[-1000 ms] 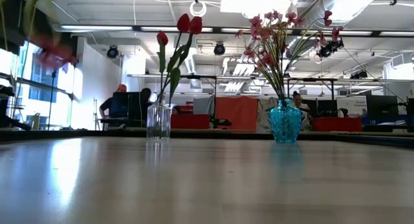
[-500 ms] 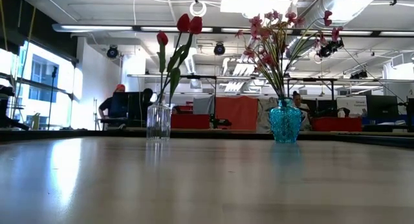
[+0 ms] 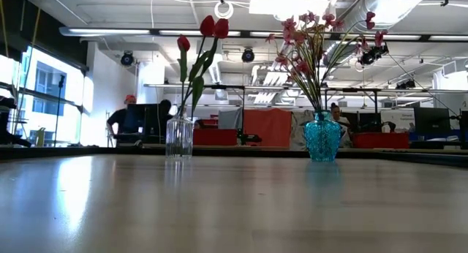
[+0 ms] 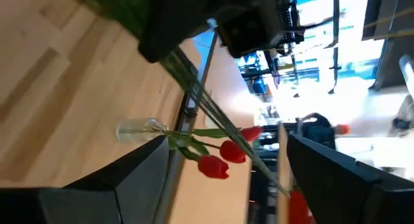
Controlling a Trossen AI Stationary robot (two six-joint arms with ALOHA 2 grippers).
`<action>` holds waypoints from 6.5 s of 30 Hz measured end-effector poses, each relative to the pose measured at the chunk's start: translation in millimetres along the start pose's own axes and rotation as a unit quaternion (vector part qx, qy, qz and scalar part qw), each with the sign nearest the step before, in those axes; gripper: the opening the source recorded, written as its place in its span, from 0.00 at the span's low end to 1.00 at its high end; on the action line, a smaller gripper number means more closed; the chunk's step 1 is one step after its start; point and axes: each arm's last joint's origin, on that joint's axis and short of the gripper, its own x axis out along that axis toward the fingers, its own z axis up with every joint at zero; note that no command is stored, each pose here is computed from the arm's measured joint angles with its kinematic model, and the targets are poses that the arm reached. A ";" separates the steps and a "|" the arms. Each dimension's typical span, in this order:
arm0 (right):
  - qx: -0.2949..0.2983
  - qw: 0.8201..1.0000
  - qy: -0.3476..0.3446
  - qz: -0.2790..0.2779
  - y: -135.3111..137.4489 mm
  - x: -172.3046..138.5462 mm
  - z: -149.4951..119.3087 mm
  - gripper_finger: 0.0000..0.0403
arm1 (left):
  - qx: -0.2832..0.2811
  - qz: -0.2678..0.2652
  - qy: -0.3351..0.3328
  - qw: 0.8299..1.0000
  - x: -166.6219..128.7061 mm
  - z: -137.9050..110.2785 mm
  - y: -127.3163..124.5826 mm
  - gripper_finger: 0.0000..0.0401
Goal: Sort flowers into vase by color
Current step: Put the pink flowers into the blue vase
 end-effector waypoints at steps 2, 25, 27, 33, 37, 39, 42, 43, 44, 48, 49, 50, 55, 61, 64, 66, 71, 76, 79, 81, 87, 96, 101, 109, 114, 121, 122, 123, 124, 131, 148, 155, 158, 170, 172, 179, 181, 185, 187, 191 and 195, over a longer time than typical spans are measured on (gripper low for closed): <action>-0.022 1.000 0.006 0.000 4.6 9.5 3.8 0.77 | 0.002 -0.002 0.001 1.000 0.0 -0.1 -0.5 0.00; -0.005 1.000 -0.007 -0.020 7.0 36.1 15.2 0.33 | 0.024 -0.017 0.022 0.999 -0.3 -1.0 -2.6 0.00; -0.001 1.000 -0.007 -0.020 7.1 36.0 15.3 0.30 | 0.024 -0.017 0.022 0.999 -0.3 -1.0 -2.6 0.00; 0.012 1.000 -0.015 -0.012 7.7 36.1 15.6 0.16 | 0.026 -0.024 0.021 0.999 -0.4 -0.7 -4.1 0.01; 0.013 1.000 -0.016 -0.008 8.3 36.2 15.5 0.04 | 0.054 -0.032 0.018 0.998 -0.8 -0.3 -6.1 0.05; 0.012 1.000 -0.017 -0.007 9.1 35.5 16.1 0.02 | 0.047 -0.038 0.017 0.998 -1.4 0.2 -7.7 0.09; 0.011 1.000 -0.021 -0.006 10.6 33.1 17.9 0.02 | 0.047 -0.037 0.019 0.998 -2.0 0.0 -7.9 0.16; 0.011 1.000 -0.021 -0.007 11.1 32.3 18.4 0.01 | 0.050 -0.037 0.021 0.998 -2.4 0.0 -7.9 0.18; 0.010 1.000 -0.022 -0.007 11.6 31.4 18.9 0.01 | 0.054 -0.039 0.023 0.998 -2.6 0.3 -8.2 0.20; 0.015 1.000 -0.017 -0.017 11.0 27.3 19.3 0.01 | 0.074 -0.053 0.026 0.995 -11.2 10.9 -12.6 0.28; 0.026 0.999 -0.017 -0.019 9.3 25.7 18.4 0.00 | 0.080 -0.060 0.022 0.995 -15.5 15.9 -14.9 0.29; 0.038 0.999 -0.018 -0.019 7.3 23.6 16.9 0.00 | 0.087 -0.064 0.016 0.994 -21.3 21.5 -17.1 0.30; 0.100 0.995 -0.008 -0.028 -4.9 9.6 4.8 0.00 | 0.163 -0.092 -0.045 0.981 -59.8 45.4 -33.4 0.33; 0.193 0.979 0.004 -0.058 -25.2 -19.2 -15.8 0.00 | 0.254 -0.018 -0.092 0.963 -99.7 54.7 -30.8 0.34; 0.303 0.952 0.014 -0.038 -31.4 -36.0 -36.3 0.00 | 0.302 0.043 -0.084 0.949 -114.9 53.9 -21.9 0.34; 0.362 0.931 0.046 -0.023 -30.6 -45.1 -53.8 0.00 | 0.322 0.088 -0.073 0.940 -118.9 51.7 -14.2 0.34; 0.433 0.890 0.107 -0.093 -14.8 -71.8 -76.6 0.00 | 0.369 0.130 -0.067 0.918 -109.6 38.7 2.6 0.34; 0.509 0.851 0.040 -0.121 16.2 -93.7 -74.1 0.00 | 0.381 0.050 -0.077 0.920 -85.8 15.1 42.0 0.34; 0.577 0.809 0.029 -0.110 54.5 -96.7 -83.2 0.00 | 0.336 0.005 -0.079 0.939 -78.6 1.8 75.4 0.34; 0.617 0.781 0.040 -0.094 77.7 -90.8 -89.3 0.00 | 0.298 -0.012 -0.080 0.951 -77.8 -4.6 96.1 0.34; 0.665 0.743 0.065 -0.039 113.1 -50.0 -88.3 0.00 | 0.239 -0.041 -0.084 0.966 -81.9 -12.4 126.2 0.34; 0.626 0.755 -0.128 0.145 67.3 16.0 -100.5 0.00 | 0.243 -0.087 -0.094 0.961 -84.1 -11.0 118.9 0.34; 0.579 0.798 -0.145 0.079 29.4 4.1 -139.9 0.00 | 0.238 -0.096 -0.093 0.962 -85.4 -10.7 117.2 0.34; 0.557 0.804 -0.180 0.101 17.3 -37.5 -218.9 0.00 | 0.228 -0.059 -0.156 0.959 -85.9 -6.7 118.6 0.34; 0.576 0.781 -0.215 0.112 54.8 -46.5 -255.5 0.00 | 0.223 -0.015 -0.226 0.948 -87.2 -2.2 120.2 0.34; 0.586 0.736 -0.333 -0.056 39.5 -88.6 -280.2 0.00 | 0.213 0.016 -0.276 0.937 -88.7 0.8 121.4 0.34; 0.584 0.733 -0.338 -0.089 33.5 -95.1 -282.1 0.00 | 0.211 0.020 -0.282 0.936 -88.9 1.1 121.6 0.34; 0.581 0.732 -0.334 -0.119 28.4 -100.0 -283.8 0.00 | 0.210 0.024 -0.289 0.934 -89.1 1.6 121.8 0.34; 0.578 0.736 -0.320 -0.145 24.9 -103.0 -285.6 0.00 | 0.209 0.028 -0.296 0.932 -89.3 2.2 122.0 0.34; 0.533 0.765 -0.093 -0.350 5.2 -89.7 -294.4 0.00 | 0.222 0.044 -0.318 0.921 -88.8 10.6 123.8 0.34; 0.605 0.715 0.039 -0.350 13.9 -60.9 -345.5 0.00 | 0.254 -0.001 -0.276 0.927 -92.4 13.1 117.6 0.34; 0.674 0.654 -0.026 -0.342 66.0 -26.6 -380.5 0.00 | 0.260 -0.014 -0.286 0.922 -99.7 15.3 112.1 0.34; 0.665 0.644 -0.062 -0.373 70.4 -25.1 -382.9 0.00 | 0.271 -0.017 -0.291 0.917 -103.4 16.3 109.7 0.34; 0.707 0.595 -0.102 -0.369 62.7 -28.9 -377.8 0.00 | 0.269 -0.007 -0.327 0.906 -111.0 19.9 105.8 0.34; 0.713 0.590 -0.106 -0.364 59.8 -30.9 -376.4 0.00 | 0.270 -0.006 -0.329 0.905 -111.1 20.1 105.7 0.34; 0.722 0.570 -0.126 -0.371 53.9 -33.5 -374.8 0.00 | 0.268 -0.002 -0.337 0.903 -111.4 21.6 105.9 0.34; 0.723 0.560 -0.134 -0.381 51.9 -33.4 -374.9 0.00 | 0.270 0.000 -0.338 0.902 -111.4 21.7 106.0 0.34; 0.711 0.574 -0.101 -0.392 53.0 -24.7 -373.8 0.00 | 0.277 0.008 -0.345 0.897 -111.6 22.8 106.4 0.34; 0.703 0.587 -0.083 -0.393 54.2 -19.5 -372.0 0.00 | 0.277 0.013 -0.350 0.895 -111.7 24.2 106.8 0.34; 0.698 0.601 -0.064 -0.384 48.4 -17.8 -367.2 0.00 | 0.276 0.019 -0.361 0.891 -111.8 28.0 107.7 0.34; 0.667 0.679 -0.091 -0.294 29.0 -4.0 -360.0 0.00 | 0.277 0.025 -0.370 0.886 -111.9 32.3 108.7 0.34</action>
